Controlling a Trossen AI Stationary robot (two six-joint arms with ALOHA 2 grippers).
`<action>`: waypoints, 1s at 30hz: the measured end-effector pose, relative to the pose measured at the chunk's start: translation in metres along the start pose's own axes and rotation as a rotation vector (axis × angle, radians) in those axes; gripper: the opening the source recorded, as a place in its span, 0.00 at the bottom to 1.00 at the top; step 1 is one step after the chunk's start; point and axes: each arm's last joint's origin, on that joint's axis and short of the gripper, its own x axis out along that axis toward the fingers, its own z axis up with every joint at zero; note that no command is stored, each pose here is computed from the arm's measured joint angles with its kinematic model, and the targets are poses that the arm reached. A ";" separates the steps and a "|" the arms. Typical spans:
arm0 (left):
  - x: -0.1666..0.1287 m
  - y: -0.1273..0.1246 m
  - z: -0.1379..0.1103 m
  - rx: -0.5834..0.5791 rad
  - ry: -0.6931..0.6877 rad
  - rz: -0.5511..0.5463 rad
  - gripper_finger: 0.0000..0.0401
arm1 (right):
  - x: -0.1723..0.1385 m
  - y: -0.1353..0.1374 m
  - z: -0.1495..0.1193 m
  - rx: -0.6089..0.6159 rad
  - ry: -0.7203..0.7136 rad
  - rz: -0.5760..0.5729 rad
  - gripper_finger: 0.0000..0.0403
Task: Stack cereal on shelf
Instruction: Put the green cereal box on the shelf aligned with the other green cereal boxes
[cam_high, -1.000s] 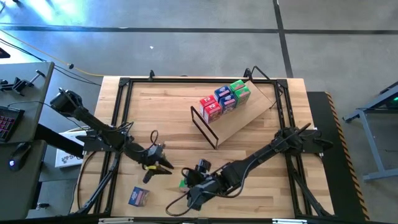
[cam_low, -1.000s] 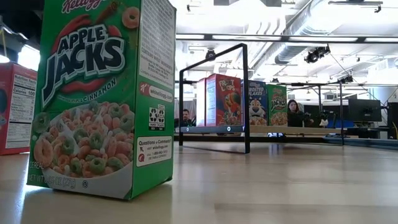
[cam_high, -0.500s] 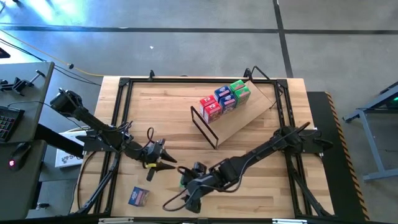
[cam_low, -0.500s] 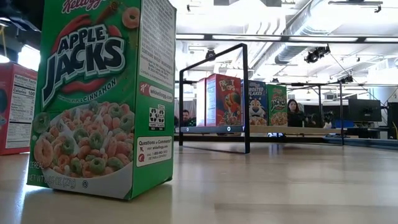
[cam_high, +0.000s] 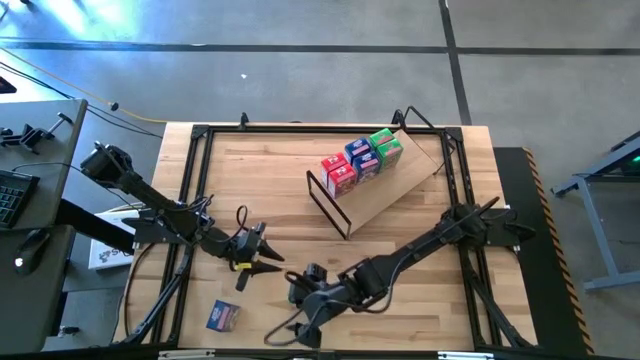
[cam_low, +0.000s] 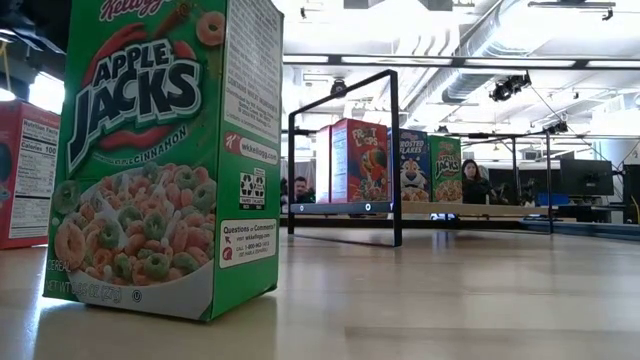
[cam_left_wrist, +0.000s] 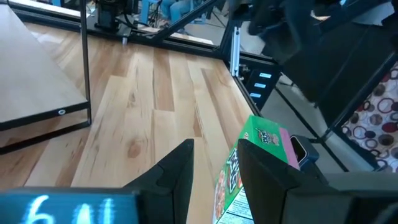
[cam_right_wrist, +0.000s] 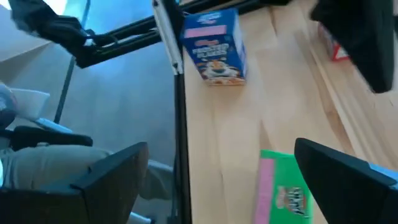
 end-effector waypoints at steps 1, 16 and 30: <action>0.000 0.000 0.000 0.006 0.000 -0.001 0.29 | 0.000 0.002 -0.001 -0.009 -0.006 0.003 0.99; -0.001 -0.003 -0.001 0.012 0.003 -0.012 0.29 | 0.004 -0.017 -0.006 0.086 0.060 -0.160 0.99; -0.001 -0.002 -0.001 0.015 0.009 -0.010 0.29 | 0.029 -0.025 -0.026 0.040 0.135 -0.230 0.99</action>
